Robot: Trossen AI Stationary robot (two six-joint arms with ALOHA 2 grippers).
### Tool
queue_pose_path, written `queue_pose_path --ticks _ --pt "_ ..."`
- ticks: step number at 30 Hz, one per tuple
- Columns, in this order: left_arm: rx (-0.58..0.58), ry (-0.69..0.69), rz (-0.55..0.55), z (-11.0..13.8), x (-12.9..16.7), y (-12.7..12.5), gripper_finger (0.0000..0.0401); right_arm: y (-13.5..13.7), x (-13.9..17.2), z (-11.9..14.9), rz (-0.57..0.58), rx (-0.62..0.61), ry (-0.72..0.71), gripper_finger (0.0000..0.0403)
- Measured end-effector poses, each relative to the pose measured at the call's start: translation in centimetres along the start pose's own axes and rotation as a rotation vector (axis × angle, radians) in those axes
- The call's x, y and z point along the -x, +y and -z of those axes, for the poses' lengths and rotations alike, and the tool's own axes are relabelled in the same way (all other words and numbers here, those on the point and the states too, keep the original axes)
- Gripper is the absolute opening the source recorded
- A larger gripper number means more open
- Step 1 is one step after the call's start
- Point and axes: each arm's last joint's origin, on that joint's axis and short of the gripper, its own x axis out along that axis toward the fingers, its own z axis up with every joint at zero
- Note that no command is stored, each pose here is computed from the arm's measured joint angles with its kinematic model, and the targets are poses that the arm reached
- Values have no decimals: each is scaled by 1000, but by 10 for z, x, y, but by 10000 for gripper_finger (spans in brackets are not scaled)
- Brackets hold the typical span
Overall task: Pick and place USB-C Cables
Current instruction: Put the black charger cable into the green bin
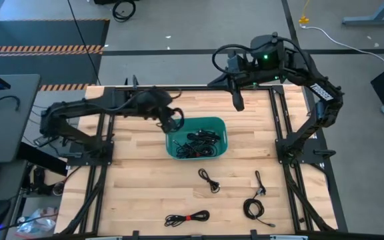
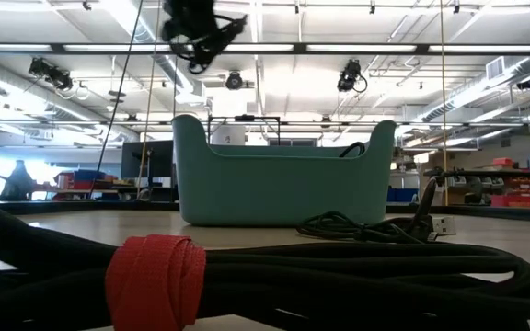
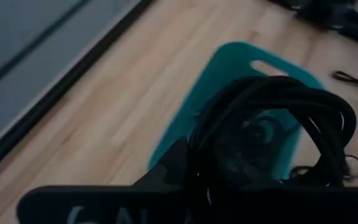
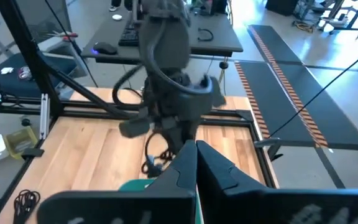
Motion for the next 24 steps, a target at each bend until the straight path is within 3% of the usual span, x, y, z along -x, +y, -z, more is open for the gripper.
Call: queue_pose_path --ticks 4,9,15,24 --pt "-40 57 98 -4 -32 -2 38 -1 0 0 34 1 6 3" --pt "-128 212 143 8 -83 -14 38 -4 0 1 77 -2 13 3" --pt "-169 301 228 21 -140 -26 38 -5 0 1 85 -6 13 2" --pt "-226 455 102 43 -171 -20 38 -5 0 2 83 -17 29 2"
